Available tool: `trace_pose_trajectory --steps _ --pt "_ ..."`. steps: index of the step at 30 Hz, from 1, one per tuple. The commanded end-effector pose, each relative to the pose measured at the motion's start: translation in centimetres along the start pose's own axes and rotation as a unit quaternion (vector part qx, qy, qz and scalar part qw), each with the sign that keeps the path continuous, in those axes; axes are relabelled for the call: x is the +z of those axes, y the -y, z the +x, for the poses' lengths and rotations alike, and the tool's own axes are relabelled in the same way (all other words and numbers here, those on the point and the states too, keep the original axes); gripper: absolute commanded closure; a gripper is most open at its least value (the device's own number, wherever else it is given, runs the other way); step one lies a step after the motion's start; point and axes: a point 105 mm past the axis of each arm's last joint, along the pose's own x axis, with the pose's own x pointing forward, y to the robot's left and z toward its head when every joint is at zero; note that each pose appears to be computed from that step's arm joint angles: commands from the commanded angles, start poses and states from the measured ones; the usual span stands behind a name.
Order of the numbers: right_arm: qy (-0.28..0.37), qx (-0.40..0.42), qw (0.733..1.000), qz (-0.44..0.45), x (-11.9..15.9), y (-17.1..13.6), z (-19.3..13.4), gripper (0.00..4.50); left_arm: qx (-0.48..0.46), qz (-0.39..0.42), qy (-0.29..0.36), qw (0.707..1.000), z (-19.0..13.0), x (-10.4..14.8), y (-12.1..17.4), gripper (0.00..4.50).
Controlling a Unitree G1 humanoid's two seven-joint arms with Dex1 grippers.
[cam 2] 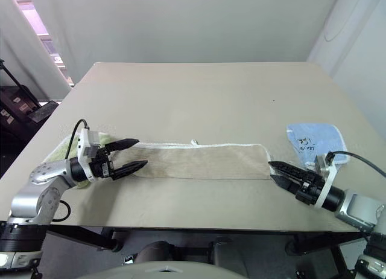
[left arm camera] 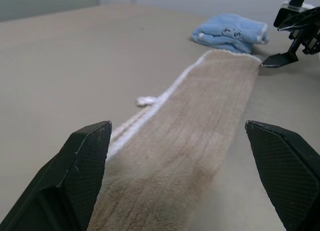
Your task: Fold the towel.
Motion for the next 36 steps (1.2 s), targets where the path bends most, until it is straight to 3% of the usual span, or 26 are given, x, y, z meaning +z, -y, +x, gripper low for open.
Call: trace_pose_trajectory --steps 1,13,21,24,33,35,36 --pt "0.008 -0.004 1.0 -0.004 0.3 0.0 0.2 0.02 -0.004 0.023 0.009 1.0 0.5 0.9 0.0 0.0" --pt "0.069 -0.049 0.996 -0.019 2.9 1.3 1.7 0.02 -0.002 0.015 0.024 1.0 1.1 1.5 0.0 0.0" --pt "0.047 -0.031 0.998 -0.038 2.6 0.4 3.5 0.02 0.009 0.02 0.025 0.999 0.9 1.8 -0.3 0.0" --pt "0.056 -0.054 0.996 -0.041 2.9 1.3 3.7 0.6 0.013 0.021 0.026 0.999 1.0 1.8 -0.3 0.0" --pt "0.105 -0.051 0.991 -0.065 4.3 1.3 2.7 3.96 0.023 0.028 0.023 0.999 1.1 1.5 -0.6 0.0" --pt "0.117 -0.041 0.99 -0.073 4.6 0.8 1.6 4.47 0.029 0.031 0.016 0.999 1.0 1.3 -0.8 0.0" --pt "0.123 -0.039 0.989 -0.076 4.8 0.6 1.2 4.47 0.03 0.032 0.015 0.999 1.0 1.2 -0.9 0.0"
